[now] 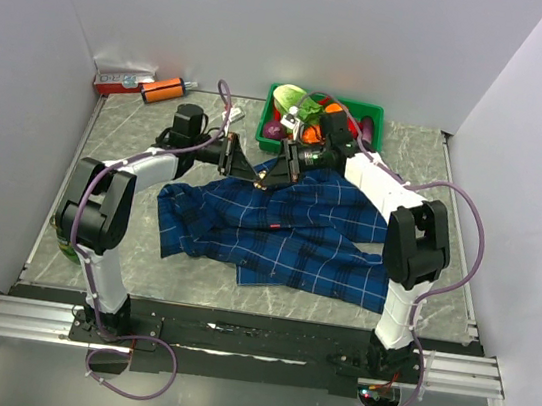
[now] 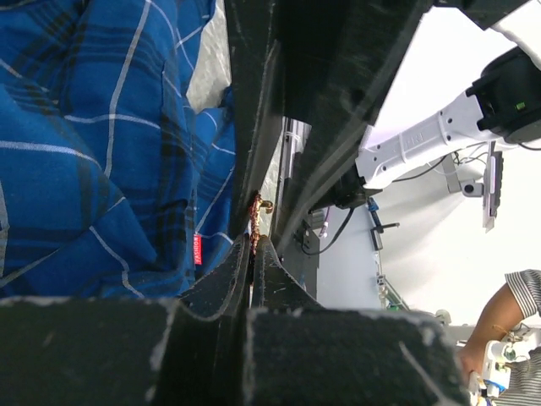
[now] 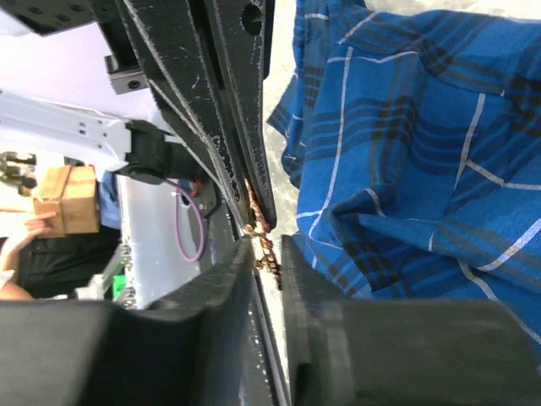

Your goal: Remove the brooch from the garment

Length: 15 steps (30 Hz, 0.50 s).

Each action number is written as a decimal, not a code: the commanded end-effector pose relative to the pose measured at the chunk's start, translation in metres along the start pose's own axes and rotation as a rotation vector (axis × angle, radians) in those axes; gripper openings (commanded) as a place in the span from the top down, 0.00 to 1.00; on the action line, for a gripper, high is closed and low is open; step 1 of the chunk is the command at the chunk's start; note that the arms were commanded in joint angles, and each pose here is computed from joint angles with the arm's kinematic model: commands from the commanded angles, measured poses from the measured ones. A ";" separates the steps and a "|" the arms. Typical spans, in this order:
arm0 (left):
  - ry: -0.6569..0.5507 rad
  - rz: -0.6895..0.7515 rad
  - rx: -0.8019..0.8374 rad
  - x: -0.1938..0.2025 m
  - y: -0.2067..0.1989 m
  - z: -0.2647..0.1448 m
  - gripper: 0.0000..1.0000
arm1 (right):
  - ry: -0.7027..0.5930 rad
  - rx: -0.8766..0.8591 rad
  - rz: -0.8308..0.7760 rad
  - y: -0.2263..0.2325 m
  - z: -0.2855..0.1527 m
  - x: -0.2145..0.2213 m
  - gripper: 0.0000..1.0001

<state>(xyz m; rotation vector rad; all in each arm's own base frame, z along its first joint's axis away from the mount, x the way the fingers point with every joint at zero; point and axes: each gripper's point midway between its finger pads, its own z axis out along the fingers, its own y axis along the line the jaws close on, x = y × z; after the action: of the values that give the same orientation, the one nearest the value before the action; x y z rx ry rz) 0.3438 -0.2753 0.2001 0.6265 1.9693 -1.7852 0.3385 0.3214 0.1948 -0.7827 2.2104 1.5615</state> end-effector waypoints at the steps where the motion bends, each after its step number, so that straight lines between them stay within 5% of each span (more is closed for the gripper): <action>1: -0.036 0.098 -0.027 -0.016 -0.015 0.001 0.99 | -0.019 -0.054 -0.106 0.026 -0.002 -0.015 0.65; 7: -0.073 0.122 -0.034 -0.022 -0.019 -0.009 0.99 | -0.064 -0.019 -0.169 0.031 -0.042 -0.020 0.54; 15: -0.084 0.167 0.010 -0.025 -0.032 -0.013 0.99 | -0.078 0.020 -0.218 0.038 -0.049 -0.029 0.55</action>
<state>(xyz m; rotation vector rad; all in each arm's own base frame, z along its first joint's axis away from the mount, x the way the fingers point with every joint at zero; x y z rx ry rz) 0.3552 -0.2668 0.2100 0.5992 1.9270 -1.7055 0.3458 0.2889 0.2194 -0.8336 2.1229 1.4767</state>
